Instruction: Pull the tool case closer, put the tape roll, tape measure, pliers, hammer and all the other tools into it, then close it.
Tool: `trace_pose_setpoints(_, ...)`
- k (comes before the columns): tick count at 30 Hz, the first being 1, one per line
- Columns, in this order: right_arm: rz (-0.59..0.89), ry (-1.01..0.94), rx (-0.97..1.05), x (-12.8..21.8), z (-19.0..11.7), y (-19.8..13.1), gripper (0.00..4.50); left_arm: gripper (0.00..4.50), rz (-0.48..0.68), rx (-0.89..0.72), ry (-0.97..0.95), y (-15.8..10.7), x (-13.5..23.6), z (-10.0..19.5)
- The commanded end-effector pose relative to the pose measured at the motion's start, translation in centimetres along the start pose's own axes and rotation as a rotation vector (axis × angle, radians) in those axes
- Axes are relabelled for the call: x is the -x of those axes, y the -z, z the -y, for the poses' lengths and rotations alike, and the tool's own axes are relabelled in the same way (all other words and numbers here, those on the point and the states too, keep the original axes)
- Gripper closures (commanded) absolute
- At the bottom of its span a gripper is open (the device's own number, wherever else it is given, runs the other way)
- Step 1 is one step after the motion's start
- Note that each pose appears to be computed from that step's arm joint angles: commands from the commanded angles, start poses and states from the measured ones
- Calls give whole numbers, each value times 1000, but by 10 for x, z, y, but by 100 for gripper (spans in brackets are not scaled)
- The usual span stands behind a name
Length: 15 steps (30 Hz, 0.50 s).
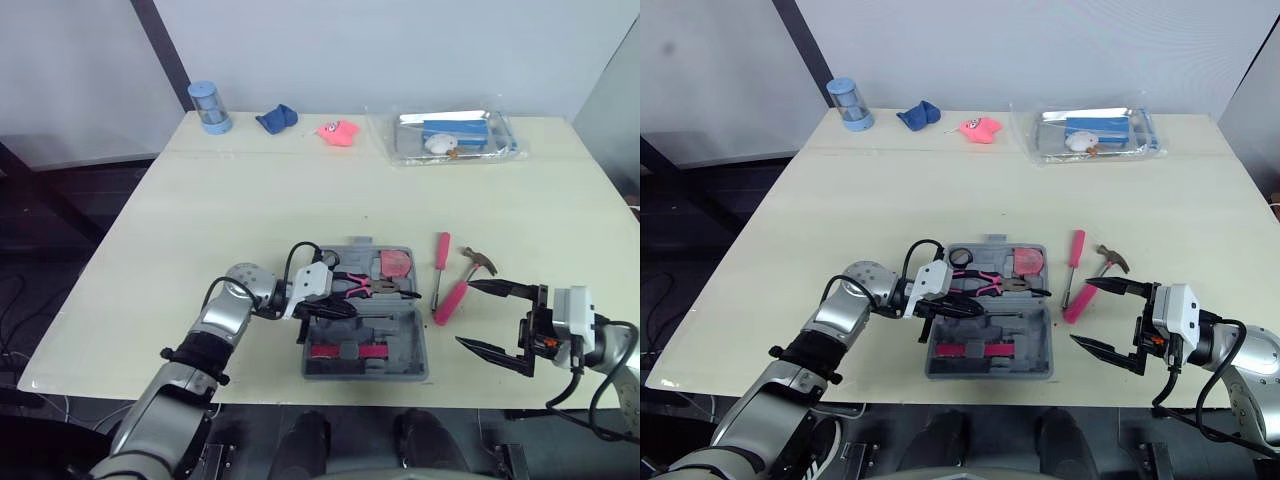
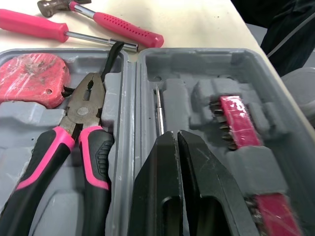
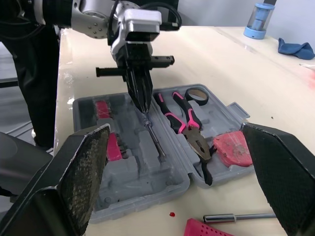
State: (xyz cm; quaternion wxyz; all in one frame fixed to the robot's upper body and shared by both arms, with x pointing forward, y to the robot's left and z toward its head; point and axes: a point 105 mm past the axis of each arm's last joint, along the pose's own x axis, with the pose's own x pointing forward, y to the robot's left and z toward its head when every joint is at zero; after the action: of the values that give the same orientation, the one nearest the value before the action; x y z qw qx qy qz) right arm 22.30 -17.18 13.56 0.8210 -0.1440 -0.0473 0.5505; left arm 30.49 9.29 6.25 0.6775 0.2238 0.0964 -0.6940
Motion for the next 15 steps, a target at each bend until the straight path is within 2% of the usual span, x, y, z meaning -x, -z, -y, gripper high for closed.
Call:
trace_pose_setpoints(1, 16, 2, 34, 2, 0, -7, 0, 432, -15, -32, -11, 0, -1, -3)
trace_pose_setpoints(15, 10, -6, 39, 1, -1, -6, 0, 432, -159, 10, -15, 37, -8, 12)
